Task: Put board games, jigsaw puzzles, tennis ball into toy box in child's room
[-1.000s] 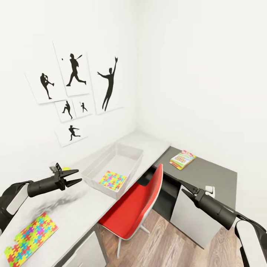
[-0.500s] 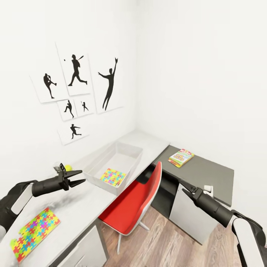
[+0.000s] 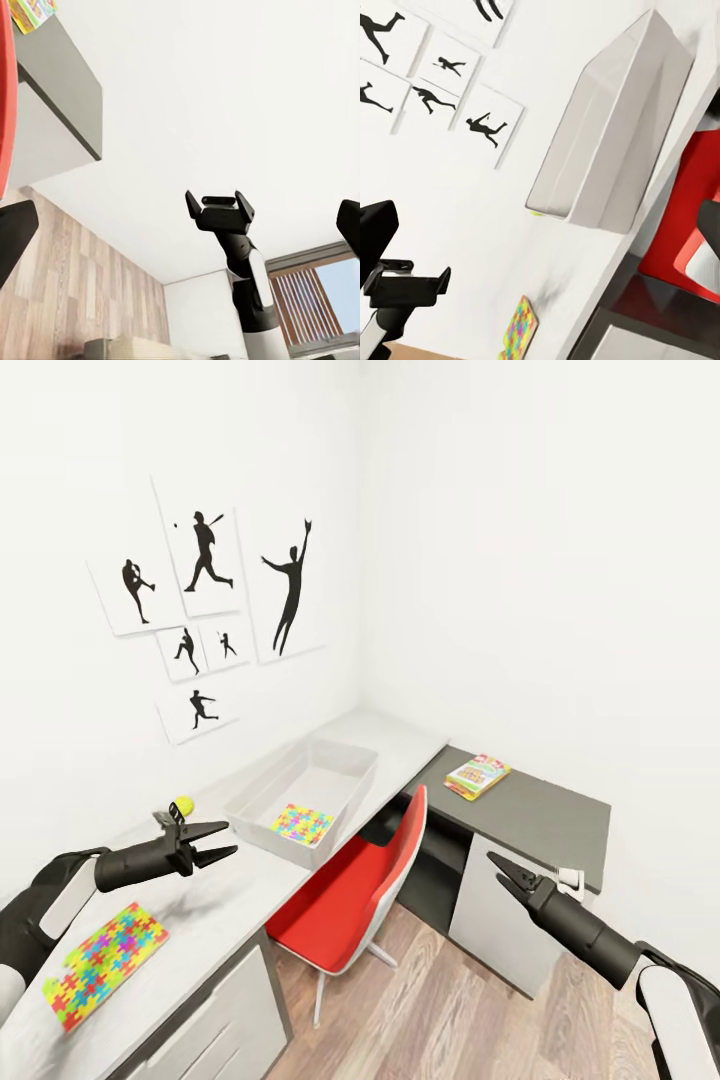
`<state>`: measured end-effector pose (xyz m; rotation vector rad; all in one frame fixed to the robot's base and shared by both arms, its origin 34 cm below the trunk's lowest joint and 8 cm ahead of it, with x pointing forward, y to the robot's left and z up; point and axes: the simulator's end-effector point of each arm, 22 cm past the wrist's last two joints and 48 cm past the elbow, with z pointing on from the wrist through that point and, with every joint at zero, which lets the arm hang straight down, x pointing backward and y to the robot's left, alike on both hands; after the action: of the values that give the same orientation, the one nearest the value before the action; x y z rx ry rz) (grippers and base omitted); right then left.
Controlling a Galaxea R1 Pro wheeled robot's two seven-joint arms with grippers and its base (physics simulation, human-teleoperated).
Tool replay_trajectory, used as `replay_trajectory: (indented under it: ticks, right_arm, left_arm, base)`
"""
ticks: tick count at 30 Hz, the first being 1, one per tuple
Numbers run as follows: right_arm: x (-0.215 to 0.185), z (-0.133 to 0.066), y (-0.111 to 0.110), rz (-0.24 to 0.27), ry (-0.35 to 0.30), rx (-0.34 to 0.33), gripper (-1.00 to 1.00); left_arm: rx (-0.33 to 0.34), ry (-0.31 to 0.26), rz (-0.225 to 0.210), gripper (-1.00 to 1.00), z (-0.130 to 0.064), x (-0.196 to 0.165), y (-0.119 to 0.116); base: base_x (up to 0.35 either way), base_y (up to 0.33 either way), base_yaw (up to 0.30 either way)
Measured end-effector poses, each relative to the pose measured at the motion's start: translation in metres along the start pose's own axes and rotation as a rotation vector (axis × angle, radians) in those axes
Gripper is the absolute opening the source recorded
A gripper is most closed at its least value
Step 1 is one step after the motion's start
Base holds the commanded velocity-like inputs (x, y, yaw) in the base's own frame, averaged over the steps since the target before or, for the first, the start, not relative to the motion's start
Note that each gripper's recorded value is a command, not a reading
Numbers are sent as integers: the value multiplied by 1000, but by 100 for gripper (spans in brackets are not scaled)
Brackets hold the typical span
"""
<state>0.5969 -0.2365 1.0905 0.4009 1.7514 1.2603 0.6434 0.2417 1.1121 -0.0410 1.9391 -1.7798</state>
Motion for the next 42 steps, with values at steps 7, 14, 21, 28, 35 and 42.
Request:
replay_trajectory:
  ticks: [7,14,21,28,35,42]
  right_arm:
    - [-2,-1,3,-6,-4,-7,100]
    - [-2,-1,4,-8,-4,-8,100]
    - [-2,-1,5,-6,-4,-9,100]
    - [-2,-1,6,-8,-6,-11,100]
    - [-3,-2,9,-12,-8,-17,100]
    - [-5,-3,13,-16,-12,-23,100]
  left_arm:
    - [2,0,6,100,0,0,-4]
    - [3,0,7,100,0,0,-4]
    - [2,-1,8,100,-1,-1,-4]
    - [3,-1,11,100,-1,-1,-6]
    - [6,-2,17,100,-2,-2,-10]
    - [8,-5,25,100,-3,-3,-15]
  base:
    - [-6,0,-163]
    - [-1,0,-25]
    - [0,0,-2]
    - [-4,0,-79]
    - [-82,0,-175]
    - [-143,0,-186]
